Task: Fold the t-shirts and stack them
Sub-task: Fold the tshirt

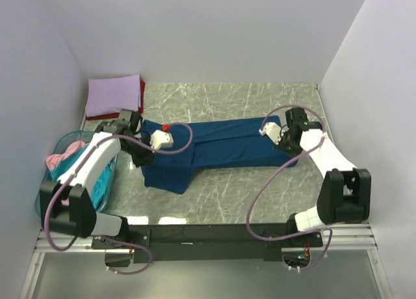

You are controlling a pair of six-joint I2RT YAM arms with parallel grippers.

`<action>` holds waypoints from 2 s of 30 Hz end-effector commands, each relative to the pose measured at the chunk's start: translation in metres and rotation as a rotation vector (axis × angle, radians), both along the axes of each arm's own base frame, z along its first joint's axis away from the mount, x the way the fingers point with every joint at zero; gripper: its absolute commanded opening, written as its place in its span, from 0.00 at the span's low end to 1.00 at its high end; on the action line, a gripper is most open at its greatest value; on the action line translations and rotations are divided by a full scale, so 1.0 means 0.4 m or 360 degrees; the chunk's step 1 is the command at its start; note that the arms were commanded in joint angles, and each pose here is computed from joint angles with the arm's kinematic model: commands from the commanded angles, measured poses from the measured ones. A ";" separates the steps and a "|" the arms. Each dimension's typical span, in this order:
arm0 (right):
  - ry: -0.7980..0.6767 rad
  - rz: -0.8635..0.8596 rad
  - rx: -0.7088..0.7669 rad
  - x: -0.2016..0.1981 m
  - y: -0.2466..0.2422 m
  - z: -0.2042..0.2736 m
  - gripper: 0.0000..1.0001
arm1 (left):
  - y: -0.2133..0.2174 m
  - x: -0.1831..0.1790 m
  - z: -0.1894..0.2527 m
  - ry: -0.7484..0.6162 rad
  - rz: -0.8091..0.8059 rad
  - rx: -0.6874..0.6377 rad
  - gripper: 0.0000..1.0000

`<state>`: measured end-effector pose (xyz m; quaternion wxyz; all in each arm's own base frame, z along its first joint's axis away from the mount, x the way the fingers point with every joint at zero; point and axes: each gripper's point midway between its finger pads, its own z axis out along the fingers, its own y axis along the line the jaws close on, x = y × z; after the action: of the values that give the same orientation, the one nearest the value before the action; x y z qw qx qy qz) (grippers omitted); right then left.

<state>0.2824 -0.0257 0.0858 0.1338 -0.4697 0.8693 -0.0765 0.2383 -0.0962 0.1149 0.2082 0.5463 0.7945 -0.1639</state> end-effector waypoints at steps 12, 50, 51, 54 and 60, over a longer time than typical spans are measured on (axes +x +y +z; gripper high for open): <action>-0.0016 0.0043 -0.0079 0.217 -0.017 0.022 0.00 | 0.001 0.223 0.019 0.0022 0.0141 -0.0090 0.01; 0.0029 0.0023 -0.0106 0.375 -0.014 -0.085 0.00 | 0.023 0.438 -0.087 0.0047 0.0278 0.0037 0.01; 0.0029 0.0021 -0.0103 0.375 -0.013 -0.087 0.00 | 0.022 0.445 -0.086 0.0029 0.0278 0.0041 0.01; 0.0022 0.0018 -0.0104 0.377 -0.013 -0.086 0.00 | 0.016 0.450 -0.092 0.0024 0.0265 0.0060 0.01; 0.0019 0.0012 -0.0099 0.378 -0.011 -0.087 0.00 | -0.004 0.452 -0.107 0.0019 0.0217 0.0111 0.01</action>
<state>0.4172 -0.0260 0.0406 0.0970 -0.4835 0.8666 -0.0767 0.4075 -0.0934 0.0637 0.1821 0.4873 0.8423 -0.1409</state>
